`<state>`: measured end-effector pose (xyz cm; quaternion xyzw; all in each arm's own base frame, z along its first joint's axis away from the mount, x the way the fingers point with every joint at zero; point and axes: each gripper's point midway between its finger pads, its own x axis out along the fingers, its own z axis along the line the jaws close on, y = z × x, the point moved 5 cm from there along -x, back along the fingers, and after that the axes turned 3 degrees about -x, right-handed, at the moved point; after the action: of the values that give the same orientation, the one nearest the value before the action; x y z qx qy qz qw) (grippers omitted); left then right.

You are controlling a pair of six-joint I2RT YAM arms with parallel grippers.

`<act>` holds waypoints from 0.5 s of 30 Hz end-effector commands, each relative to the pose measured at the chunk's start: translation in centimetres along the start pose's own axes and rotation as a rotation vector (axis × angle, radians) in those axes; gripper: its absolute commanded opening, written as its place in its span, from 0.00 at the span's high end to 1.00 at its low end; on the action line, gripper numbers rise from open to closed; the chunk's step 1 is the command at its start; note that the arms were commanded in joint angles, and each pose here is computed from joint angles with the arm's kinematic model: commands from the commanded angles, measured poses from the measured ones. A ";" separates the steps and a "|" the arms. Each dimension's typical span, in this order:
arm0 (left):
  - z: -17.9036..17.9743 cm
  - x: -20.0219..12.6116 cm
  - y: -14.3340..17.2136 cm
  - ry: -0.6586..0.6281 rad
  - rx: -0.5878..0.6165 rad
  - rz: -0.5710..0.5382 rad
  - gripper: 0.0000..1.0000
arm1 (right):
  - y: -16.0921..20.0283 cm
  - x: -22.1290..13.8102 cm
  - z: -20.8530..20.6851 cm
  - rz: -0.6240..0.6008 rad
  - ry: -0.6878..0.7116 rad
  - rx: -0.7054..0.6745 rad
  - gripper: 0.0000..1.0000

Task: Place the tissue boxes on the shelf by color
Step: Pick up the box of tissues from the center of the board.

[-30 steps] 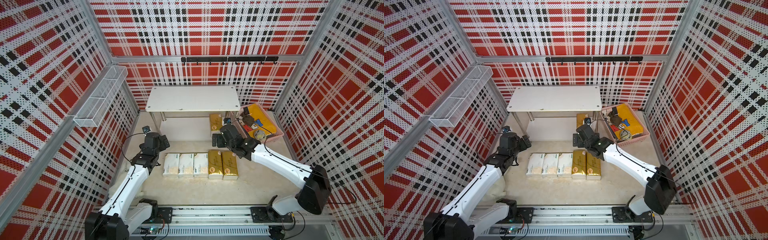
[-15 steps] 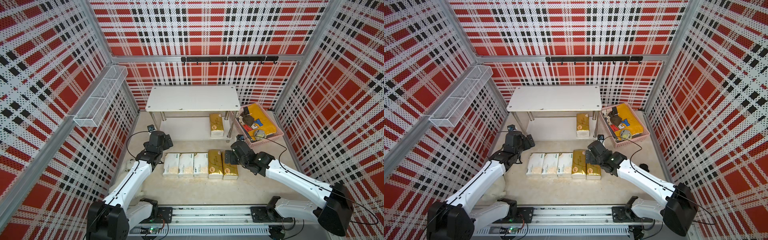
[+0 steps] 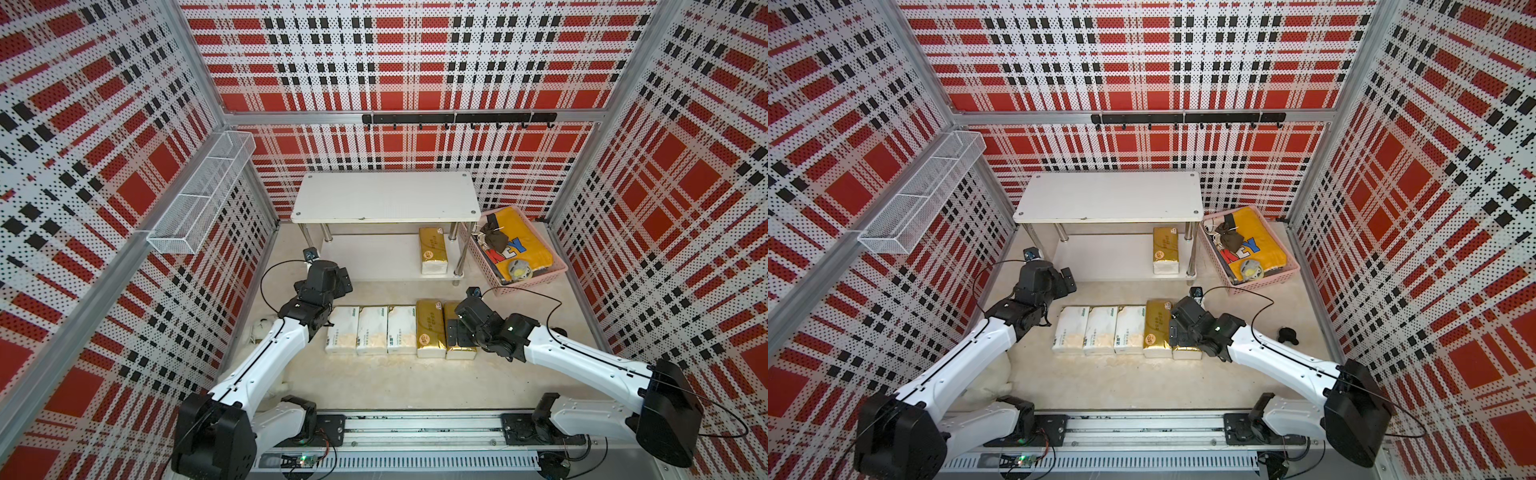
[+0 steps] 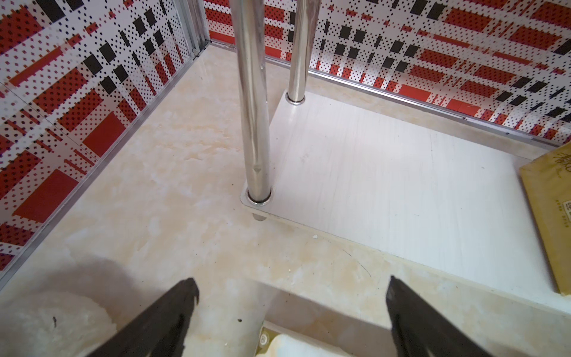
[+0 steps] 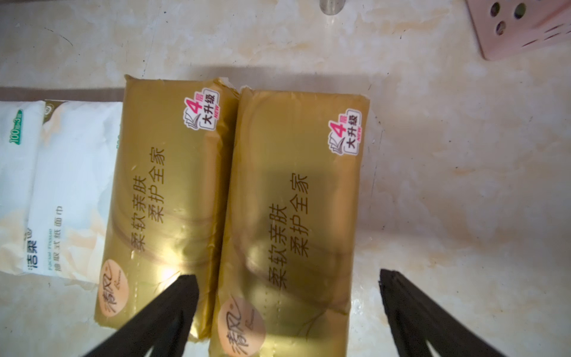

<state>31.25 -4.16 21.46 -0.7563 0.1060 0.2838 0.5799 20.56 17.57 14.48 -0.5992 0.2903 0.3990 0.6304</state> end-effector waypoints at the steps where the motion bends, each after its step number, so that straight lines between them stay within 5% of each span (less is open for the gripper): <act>1: 0.0 -0.5 -0.8 0.003 -0.020 -0.040 0.00 | 0.7 0.8 0.1 0.020 0.007 0.007 0.00; 15: 0.3 -0.5 -0.4 0.000 -0.023 -0.035 0.00 | 1.0 1.8 0.2 0.018 0.020 0.008 0.00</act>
<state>31.08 -4.04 21.74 -0.7588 0.1015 0.2808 0.5789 20.47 17.78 12.89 -0.5959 0.3016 0.4022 0.6262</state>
